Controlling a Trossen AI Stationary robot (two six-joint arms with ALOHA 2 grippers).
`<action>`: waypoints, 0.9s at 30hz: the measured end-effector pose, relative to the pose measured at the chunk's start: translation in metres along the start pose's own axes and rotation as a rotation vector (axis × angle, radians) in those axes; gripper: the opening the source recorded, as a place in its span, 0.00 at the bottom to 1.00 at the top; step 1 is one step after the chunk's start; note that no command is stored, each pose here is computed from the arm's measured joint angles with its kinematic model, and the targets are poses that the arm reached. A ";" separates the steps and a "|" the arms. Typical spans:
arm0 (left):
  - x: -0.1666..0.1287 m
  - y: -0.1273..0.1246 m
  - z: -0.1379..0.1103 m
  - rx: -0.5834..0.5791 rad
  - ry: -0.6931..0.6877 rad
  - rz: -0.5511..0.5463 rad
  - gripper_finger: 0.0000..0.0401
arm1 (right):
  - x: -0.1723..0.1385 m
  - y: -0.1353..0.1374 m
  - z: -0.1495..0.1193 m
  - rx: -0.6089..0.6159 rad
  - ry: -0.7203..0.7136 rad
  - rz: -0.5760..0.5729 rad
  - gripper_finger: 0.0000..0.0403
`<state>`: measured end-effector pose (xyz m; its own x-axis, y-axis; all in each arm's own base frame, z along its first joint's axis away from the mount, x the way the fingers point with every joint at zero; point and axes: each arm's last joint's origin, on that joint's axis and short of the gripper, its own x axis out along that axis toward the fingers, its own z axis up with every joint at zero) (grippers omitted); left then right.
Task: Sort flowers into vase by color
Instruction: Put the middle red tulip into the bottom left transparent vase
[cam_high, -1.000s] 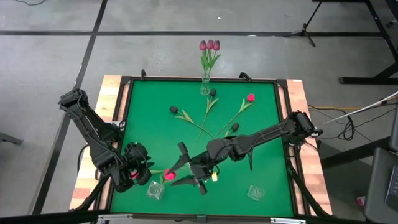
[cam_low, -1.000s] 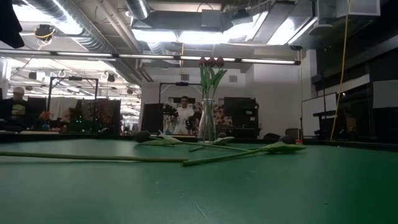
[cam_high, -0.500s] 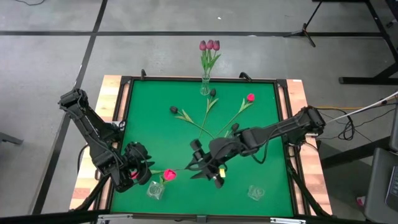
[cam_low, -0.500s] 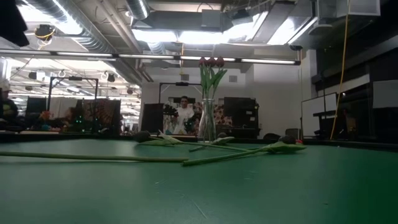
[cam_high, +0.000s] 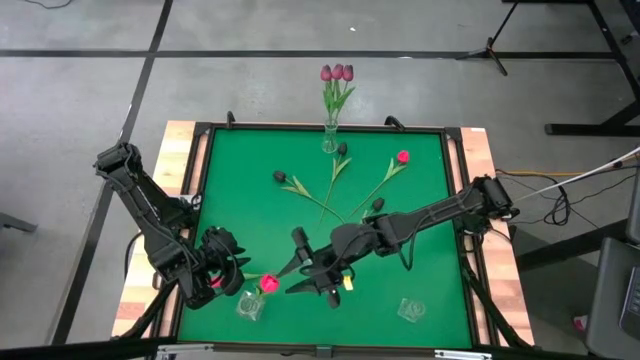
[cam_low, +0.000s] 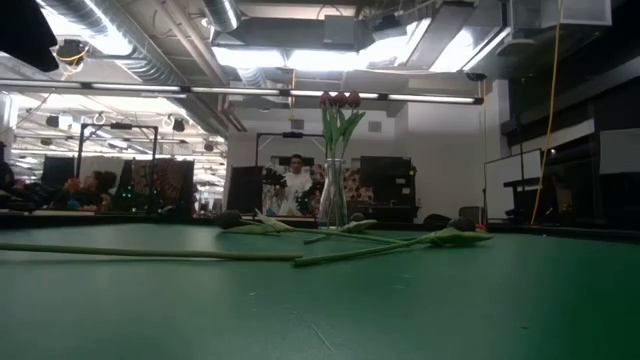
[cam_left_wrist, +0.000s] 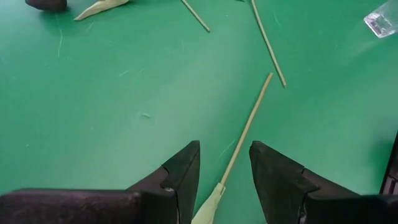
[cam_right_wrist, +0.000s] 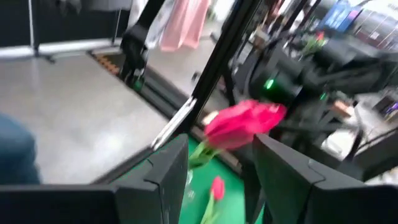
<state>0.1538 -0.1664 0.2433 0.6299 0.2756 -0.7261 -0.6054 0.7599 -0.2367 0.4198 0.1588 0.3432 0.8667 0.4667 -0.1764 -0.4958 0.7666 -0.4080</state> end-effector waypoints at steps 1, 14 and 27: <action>0.000 0.000 0.000 0.000 -0.002 0.000 0.34 | 0.000 -0.001 0.002 -0.004 -0.022 -0.009 0.45; 0.000 0.000 0.001 -0.001 -0.018 -0.001 0.34 | -0.001 -0.006 0.005 -0.040 -0.123 0.066 0.45; 0.000 0.000 0.001 0.001 -0.029 -0.001 0.34 | 0.004 0.012 0.009 -0.062 -0.249 0.302 0.45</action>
<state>0.1541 -0.1661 0.2439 0.6442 0.2914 -0.7071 -0.6042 0.7608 -0.2369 0.4167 0.1741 0.3460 0.6386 0.7656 -0.0773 -0.7157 0.5540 -0.4252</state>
